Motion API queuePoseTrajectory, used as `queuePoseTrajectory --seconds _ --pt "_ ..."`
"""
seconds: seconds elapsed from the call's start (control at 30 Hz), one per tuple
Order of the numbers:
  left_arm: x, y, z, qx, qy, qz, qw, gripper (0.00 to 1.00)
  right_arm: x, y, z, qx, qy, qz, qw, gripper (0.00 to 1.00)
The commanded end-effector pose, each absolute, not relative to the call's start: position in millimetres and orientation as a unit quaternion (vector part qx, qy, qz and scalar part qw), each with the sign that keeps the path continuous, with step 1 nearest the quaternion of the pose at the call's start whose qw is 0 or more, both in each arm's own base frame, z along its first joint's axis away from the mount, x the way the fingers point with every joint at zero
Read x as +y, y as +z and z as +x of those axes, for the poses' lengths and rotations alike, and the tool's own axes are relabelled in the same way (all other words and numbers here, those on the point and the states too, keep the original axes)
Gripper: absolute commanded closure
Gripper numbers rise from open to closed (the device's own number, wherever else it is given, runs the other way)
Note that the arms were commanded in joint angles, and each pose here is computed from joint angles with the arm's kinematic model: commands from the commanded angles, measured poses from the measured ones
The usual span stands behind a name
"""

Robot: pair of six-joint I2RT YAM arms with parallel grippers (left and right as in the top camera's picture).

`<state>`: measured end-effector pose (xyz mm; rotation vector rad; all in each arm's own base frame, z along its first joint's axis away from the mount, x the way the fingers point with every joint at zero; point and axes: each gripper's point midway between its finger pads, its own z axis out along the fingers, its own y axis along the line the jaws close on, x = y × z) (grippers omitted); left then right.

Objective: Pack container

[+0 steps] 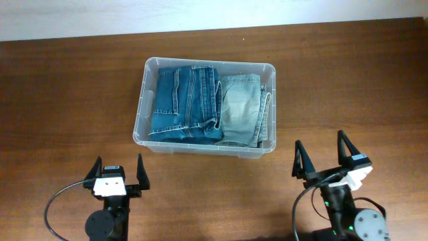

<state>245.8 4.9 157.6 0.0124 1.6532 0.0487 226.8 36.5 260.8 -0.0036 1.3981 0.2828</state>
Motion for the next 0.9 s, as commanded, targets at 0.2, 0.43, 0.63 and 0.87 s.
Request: queuePoseTrajectory --seconds 0.2,0.43,0.63,0.87 --pt "5.0 156.4 245.8 0.734 0.026 0.012 0.678 0.01 22.6 230.4 238.8 0.638 0.104 0.020 0.763 0.02" --pt "5.0 156.4 245.8 0.734 0.026 0.012 0.678 0.01 13.4 224.4 240.9 0.642 0.085 0.030 0.761 0.02" --pt "5.0 156.4 245.8 0.734 0.026 0.012 0.678 0.01 14.2 205.7 244.4 0.661 0.084 0.029 0.745 0.02" --pt "5.0 156.4 245.8 0.734 0.026 0.012 0.678 0.01 13.5 185.8 246.1 0.691 0.071 0.024 0.719 0.01"
